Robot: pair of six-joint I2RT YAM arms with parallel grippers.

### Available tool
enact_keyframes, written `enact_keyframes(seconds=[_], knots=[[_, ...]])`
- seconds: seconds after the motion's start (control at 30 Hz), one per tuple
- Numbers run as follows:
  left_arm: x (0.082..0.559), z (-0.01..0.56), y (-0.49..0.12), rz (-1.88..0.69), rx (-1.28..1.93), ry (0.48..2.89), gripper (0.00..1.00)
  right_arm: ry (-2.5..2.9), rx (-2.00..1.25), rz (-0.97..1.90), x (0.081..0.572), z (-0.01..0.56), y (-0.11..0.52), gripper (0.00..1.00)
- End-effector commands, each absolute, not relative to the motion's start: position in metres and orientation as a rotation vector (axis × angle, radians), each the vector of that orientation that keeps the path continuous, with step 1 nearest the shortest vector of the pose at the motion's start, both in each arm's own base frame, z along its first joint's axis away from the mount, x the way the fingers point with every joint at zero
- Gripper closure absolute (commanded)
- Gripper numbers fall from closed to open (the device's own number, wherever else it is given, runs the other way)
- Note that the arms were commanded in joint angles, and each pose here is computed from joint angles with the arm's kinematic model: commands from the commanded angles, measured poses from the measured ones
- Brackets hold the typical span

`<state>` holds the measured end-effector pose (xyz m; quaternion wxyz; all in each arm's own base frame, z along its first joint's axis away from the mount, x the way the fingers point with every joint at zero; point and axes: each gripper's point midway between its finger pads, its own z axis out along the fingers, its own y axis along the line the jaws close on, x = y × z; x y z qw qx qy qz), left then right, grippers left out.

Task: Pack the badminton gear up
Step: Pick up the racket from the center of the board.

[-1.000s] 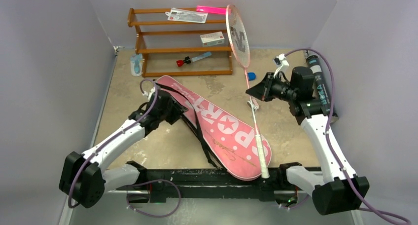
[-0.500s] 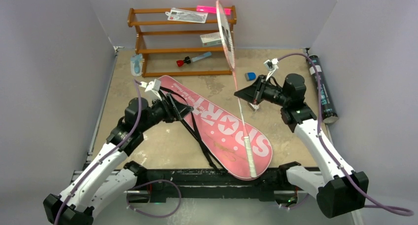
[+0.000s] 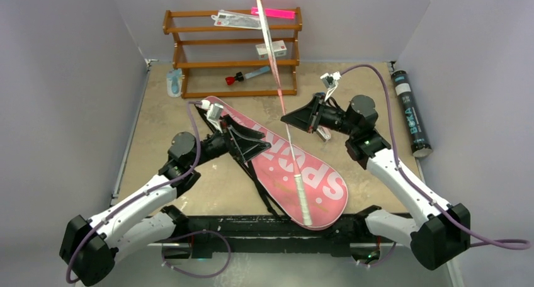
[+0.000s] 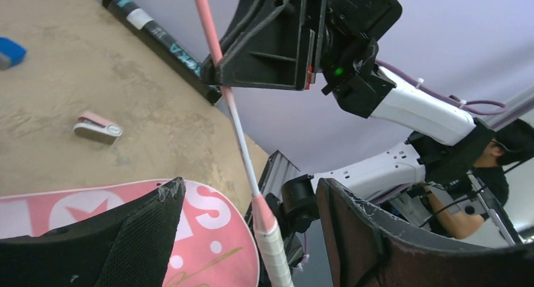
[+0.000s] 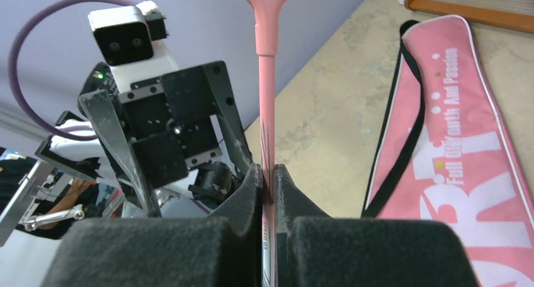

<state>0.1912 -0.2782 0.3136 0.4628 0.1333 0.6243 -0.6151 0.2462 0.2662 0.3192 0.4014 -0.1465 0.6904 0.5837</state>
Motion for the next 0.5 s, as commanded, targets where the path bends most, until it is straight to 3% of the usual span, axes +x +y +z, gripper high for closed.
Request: enact_keyframes(seconds=[0.0,0.1,0.3,0.47], knots=[[0.188,0.355,-0.292,-1.513,0.429,1.331,0.25,1.542,-0.418,1.498,0.243,0.379,0.276,1.00],[0.192,0.358,-0.302,-1.508,0.441,1.327,0.26,1.529,-0.432,1.519,0.239,0.382,0.283,1.00],[0.206,0.365,-0.307,-1.474,0.415,1.312,0.43,1.503,-0.458,1.535,0.231,0.388,0.290,1.00],[0.211,0.372,-0.312,-1.484,0.420,1.306,0.64,1.501,-0.475,1.540,0.227,0.390,0.293,1.00]])
